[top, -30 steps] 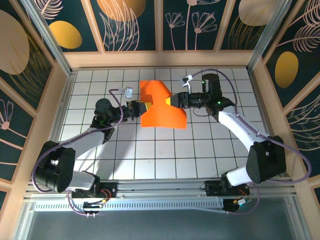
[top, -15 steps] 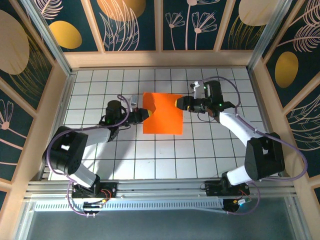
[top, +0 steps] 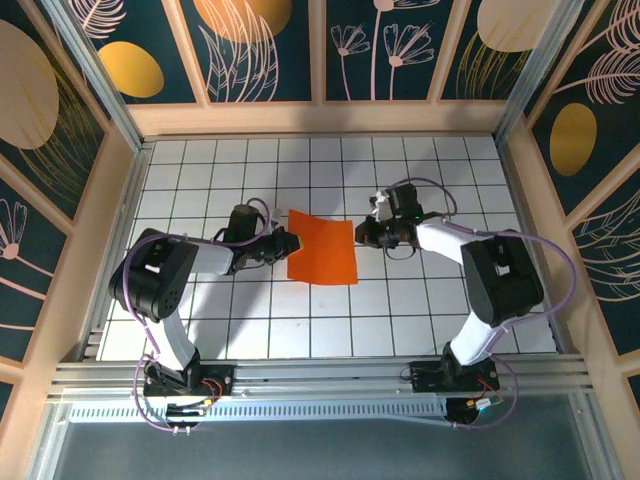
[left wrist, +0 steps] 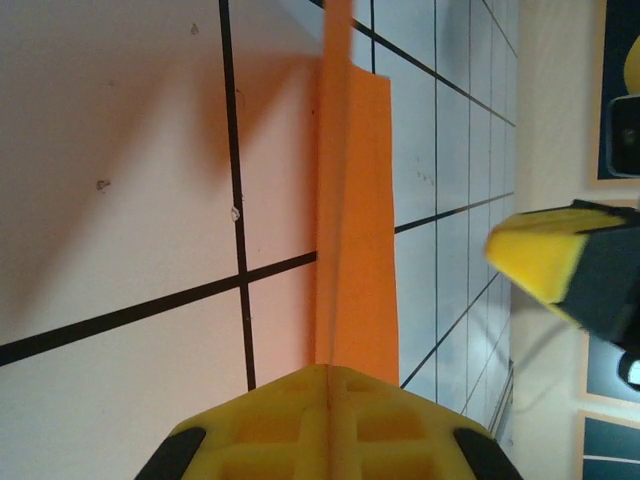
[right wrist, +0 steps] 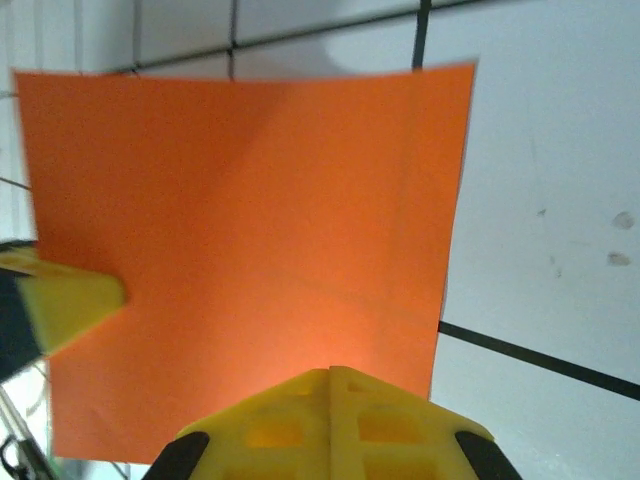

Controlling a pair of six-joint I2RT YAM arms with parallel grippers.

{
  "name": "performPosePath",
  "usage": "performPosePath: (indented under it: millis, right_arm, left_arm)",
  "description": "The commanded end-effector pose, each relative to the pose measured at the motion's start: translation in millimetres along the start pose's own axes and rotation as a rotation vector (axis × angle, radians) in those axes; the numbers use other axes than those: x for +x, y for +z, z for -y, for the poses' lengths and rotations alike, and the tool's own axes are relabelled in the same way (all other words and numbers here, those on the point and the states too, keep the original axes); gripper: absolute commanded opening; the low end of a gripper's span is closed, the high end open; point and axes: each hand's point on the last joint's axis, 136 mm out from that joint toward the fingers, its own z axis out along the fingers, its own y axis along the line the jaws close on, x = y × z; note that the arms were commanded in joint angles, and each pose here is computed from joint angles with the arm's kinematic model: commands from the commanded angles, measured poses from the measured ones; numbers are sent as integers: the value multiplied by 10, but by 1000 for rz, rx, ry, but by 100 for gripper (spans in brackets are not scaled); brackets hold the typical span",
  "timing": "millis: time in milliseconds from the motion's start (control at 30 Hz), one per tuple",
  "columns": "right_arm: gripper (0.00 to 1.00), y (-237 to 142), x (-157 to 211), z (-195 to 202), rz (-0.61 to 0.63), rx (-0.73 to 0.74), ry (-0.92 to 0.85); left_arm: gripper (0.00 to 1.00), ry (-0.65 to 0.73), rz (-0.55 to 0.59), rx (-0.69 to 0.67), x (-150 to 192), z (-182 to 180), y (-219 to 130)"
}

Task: Fold a paper plane with a square sheet of paper (fold left side to right side)
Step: Place a square sheet of paper at the center of the table, then first fold in half a square sheet of paper at the center of the table.

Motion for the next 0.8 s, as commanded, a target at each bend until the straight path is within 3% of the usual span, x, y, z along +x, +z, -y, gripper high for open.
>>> performPosePath:
  millis: [0, 333, 767]
  right_arm:
    - [0, 168, 11, 24, -14, 22, -13]
    - [0, 392, 248, 306, -91, 123, 23]
    - [0, 421, 343, 462, -107, 188, 22]
  left_arm:
    - [10, 18, -20, -36, 30, -34, 11]
    - [37, 50, -20, 6, -13, 180, -21]
    - [51, 110, -24, 41, -62, 532, -11]
